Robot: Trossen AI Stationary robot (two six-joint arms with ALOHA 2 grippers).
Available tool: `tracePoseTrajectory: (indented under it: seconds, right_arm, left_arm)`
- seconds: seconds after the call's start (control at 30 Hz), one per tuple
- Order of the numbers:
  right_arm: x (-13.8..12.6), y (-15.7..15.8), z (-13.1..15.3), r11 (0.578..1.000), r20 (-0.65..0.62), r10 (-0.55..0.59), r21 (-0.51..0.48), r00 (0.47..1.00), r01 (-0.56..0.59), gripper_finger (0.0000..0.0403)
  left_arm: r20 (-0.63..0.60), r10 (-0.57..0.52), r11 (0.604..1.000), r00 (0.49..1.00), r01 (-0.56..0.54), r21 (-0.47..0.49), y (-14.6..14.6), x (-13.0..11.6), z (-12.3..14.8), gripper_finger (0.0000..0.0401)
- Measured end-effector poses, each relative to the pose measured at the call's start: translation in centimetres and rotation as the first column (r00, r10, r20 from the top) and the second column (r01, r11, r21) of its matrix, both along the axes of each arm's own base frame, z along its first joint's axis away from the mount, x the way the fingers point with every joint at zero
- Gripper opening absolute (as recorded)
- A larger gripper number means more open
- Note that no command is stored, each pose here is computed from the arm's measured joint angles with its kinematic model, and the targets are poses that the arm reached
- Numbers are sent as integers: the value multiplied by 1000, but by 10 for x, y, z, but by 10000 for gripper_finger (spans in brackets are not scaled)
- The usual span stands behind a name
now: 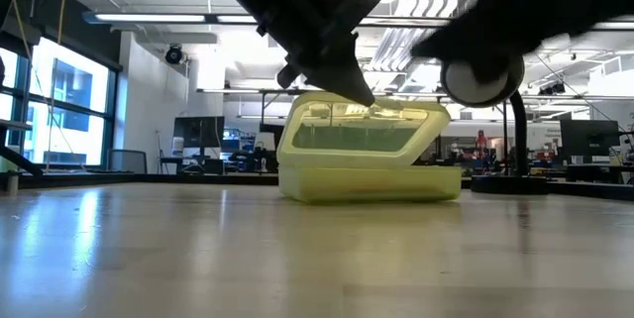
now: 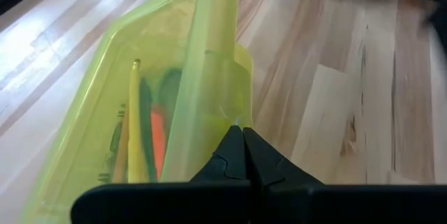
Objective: Pick & place school supplies into a supply box
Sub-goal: Close the yellow supply box
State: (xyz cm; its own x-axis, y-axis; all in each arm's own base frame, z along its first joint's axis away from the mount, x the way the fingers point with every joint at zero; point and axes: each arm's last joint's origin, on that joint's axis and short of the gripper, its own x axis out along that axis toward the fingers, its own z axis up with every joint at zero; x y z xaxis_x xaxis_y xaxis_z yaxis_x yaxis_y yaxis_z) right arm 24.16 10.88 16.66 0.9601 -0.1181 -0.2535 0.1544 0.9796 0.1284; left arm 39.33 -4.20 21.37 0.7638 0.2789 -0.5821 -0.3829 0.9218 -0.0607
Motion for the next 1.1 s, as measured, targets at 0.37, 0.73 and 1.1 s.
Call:
tracePoseTrajectory:
  seconds: [0.37, 0.73, 1.1]
  right_arm:
    - [-23, -53, 59, 908, 113, -341, -219, 933, 358, 0]
    - [-11, -122, 46, 948, -15, -309, -85, 951, 307, 0]
    - [-5, -122, 14, 976, -223, -216, -33, 951, 214, 0]
  left_arm:
    - [-20, -33, 999, 999, 33, -19, -1, -1, -1, 26]
    - [-17, -65, 997, 998, 64, -51, -2, 0, -1, 67]
    - [70, -93, 994, 993, 97, -43, -3, 6, 26, 22]
